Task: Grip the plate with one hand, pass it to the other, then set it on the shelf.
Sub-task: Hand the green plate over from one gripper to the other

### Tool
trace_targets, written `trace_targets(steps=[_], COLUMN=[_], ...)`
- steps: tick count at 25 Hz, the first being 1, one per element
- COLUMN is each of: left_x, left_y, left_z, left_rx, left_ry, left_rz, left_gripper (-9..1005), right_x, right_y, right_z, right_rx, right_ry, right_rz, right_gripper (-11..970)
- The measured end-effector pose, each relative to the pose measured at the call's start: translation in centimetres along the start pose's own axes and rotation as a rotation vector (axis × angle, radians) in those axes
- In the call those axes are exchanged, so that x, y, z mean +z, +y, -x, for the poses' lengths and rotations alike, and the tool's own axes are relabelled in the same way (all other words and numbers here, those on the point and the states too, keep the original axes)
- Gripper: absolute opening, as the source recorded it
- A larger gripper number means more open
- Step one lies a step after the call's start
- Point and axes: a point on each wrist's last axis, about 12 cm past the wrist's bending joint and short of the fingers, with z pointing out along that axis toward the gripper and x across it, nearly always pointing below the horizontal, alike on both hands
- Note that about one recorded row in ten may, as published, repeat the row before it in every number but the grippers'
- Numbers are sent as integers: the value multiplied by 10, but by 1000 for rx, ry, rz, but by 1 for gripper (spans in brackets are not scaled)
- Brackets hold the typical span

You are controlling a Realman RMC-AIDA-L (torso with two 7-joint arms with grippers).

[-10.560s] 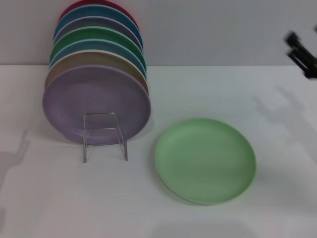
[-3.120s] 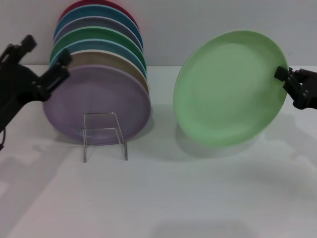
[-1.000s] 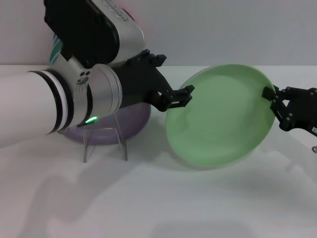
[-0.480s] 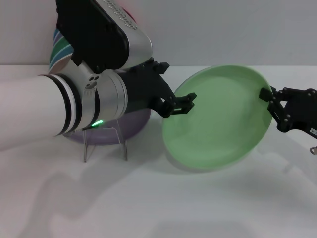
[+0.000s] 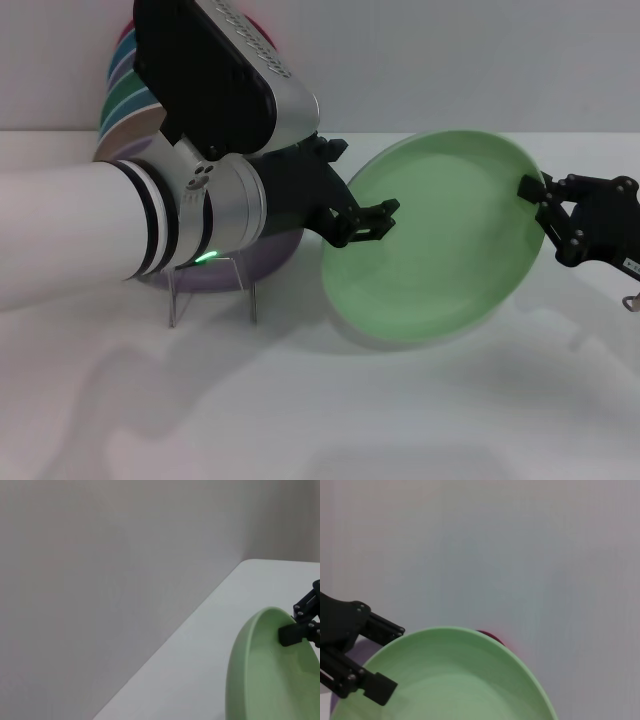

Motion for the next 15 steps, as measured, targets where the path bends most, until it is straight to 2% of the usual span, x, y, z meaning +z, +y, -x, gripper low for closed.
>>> trace_targets(steps=[2,15], left_x=[0,6], left_y=[0,2], left_z=[0,1], left_rx=[0,11], left_ry=[-2,-11], left_rz=[2,11], left_gripper=[784,553], right_x=[0,0], right_y=[0,0], right_z=[0,1], right_rx=[1,3], right_ry=[-1,-3], right_rz=[1,5], right_gripper=[29,28])
